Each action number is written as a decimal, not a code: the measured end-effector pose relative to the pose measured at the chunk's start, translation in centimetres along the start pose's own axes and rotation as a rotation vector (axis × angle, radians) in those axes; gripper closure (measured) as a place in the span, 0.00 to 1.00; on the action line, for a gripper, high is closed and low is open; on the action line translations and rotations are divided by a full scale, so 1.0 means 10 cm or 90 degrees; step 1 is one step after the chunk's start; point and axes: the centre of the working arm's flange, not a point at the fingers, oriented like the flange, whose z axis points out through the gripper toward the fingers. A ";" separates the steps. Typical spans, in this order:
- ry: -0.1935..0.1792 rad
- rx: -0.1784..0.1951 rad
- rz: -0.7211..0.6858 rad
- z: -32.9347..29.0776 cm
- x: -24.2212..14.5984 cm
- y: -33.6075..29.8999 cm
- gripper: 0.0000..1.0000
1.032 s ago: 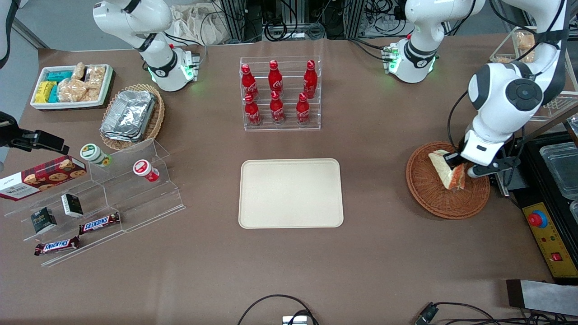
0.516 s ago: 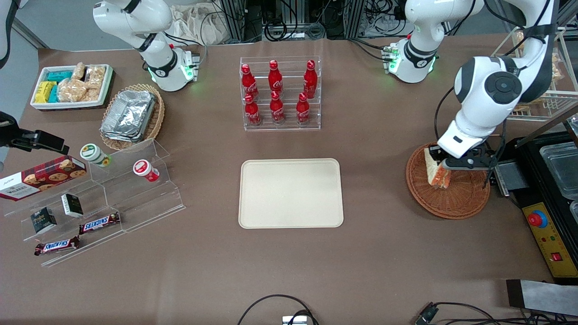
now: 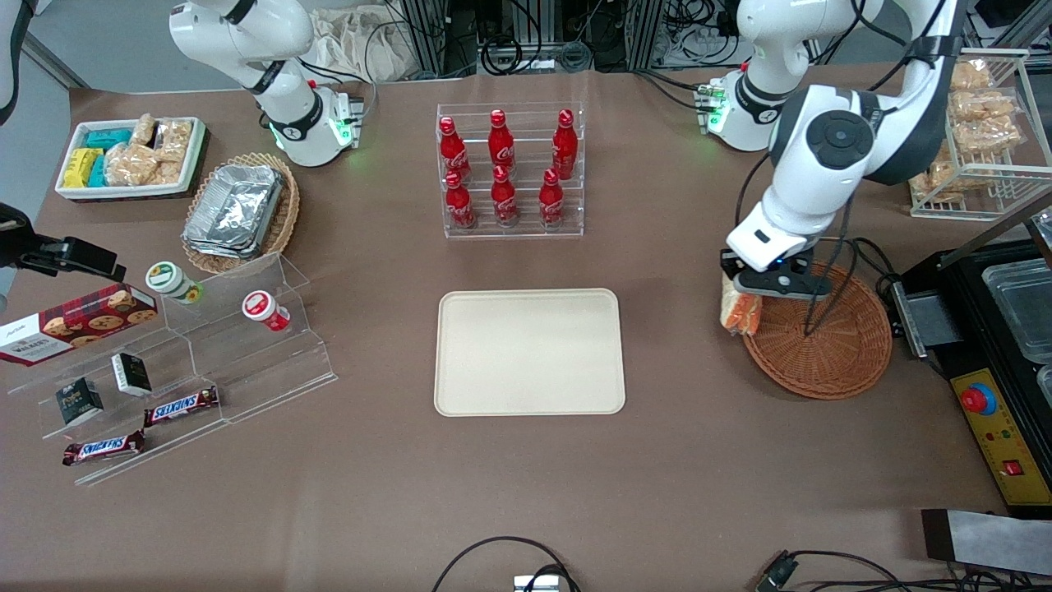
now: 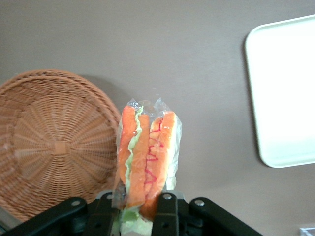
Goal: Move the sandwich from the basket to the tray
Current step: 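Carry the held sandwich with the left gripper over the beige tray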
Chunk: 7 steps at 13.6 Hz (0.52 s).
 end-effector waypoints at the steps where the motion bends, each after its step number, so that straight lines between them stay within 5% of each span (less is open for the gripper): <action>1: 0.000 -0.004 -0.004 0.00 0.00 0.11 0.75; 7: -0.011 -0.043 -0.034 0.07 0.15 0.64 0.75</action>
